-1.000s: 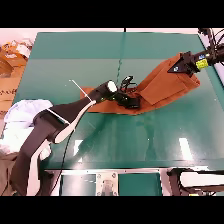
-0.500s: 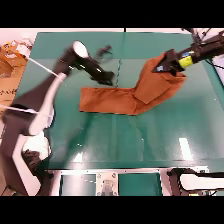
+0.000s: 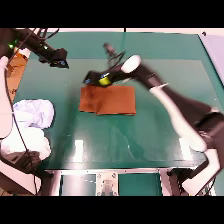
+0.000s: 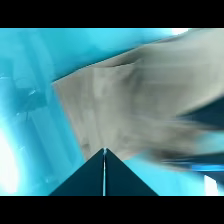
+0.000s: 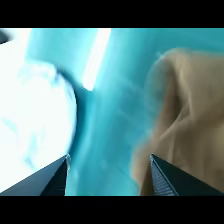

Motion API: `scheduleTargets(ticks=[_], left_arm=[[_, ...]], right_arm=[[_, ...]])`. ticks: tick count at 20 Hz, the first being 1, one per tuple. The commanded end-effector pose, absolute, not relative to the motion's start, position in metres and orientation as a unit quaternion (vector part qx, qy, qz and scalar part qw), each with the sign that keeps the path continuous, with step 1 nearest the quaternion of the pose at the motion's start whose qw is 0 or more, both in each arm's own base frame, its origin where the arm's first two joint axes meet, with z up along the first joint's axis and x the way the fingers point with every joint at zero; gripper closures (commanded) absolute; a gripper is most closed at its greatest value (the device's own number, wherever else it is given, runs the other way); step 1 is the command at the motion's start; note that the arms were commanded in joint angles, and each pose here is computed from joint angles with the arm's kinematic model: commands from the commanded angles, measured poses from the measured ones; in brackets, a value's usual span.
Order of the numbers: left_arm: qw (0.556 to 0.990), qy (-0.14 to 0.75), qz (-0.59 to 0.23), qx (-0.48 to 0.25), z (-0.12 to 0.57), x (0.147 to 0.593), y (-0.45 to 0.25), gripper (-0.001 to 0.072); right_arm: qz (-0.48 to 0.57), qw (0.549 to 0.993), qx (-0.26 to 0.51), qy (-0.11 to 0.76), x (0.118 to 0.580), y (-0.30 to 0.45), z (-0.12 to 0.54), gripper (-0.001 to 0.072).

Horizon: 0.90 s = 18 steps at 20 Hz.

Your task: Fold the shirts.

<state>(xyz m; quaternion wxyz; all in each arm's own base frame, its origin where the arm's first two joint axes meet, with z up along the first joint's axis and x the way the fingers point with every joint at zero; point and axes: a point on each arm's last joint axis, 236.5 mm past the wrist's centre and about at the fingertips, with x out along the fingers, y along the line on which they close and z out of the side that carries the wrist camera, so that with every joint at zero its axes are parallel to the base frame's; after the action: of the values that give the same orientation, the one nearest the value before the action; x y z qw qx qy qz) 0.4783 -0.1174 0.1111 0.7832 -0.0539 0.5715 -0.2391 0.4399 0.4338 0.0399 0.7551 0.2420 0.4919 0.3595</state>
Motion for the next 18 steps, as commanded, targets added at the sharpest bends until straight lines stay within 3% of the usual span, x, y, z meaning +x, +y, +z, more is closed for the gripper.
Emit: scheduleTargets(ticks=[1, 2, 3, 7, 11, 12, 13, 14, 18], left_arm=[[0.775, 0.589, -0.221, -0.061, 0.103, 0.472, -0.097, 0.0685], [0.773, 0.590, -0.224, -0.057, 0.101, 0.472, -0.096, 0.0686], [0.774, 0.589, -0.225, -0.055, 0.100, 0.472, -0.096, 0.0686], [0.777, 0.585, -0.226, -0.051, 0.101, 0.474, -0.096, 0.0685], [0.777, 0.586, -0.226, -0.051, 0.101, 0.474, -0.096, 0.0686], [0.777, 0.585, -0.226, -0.052, 0.101, 0.474, -0.096, 0.0686], [0.780, 0.582, -0.225, -0.052, 0.101, 0.476, -0.096, 0.0685], [0.782, 0.579, -0.224, -0.053, 0.102, 0.478, -0.096, 0.0686], [0.785, 0.575, -0.223, -0.053, 0.102, 0.480, -0.096, 0.0686]], right_arm=[[0.327, 0.769, 0.305, 0.457, 0.454, 0.481, -0.003, 0.0248], [0.327, 0.765, 0.302, 0.465, 0.458, 0.470, -0.001, 0.0562], [0.327, 0.763, 0.295, 0.473, 0.465, 0.451, 0.004, 0.0685], [0.301, 0.761, 0.241, 0.522, 0.488, 0.331, 0.020, 0.0698], [0.202, 0.777, 0.217, 0.555, 0.473, 0.191, 0.015, 0.0696], [0.175, 0.771, 0.230, 0.567, 0.460, 0.165, 0.003, 0.0630], [0.155, 0.760, 0.241, 0.583, 0.450, 0.148, -0.015, 0.0330], [0.138, 0.744, 0.251, 0.603, 0.439, 0.137, -0.038, 0.0143], [0.162, 0.694, 0.286, 0.641, 0.418, 0.168, -0.093, 0.0143]])
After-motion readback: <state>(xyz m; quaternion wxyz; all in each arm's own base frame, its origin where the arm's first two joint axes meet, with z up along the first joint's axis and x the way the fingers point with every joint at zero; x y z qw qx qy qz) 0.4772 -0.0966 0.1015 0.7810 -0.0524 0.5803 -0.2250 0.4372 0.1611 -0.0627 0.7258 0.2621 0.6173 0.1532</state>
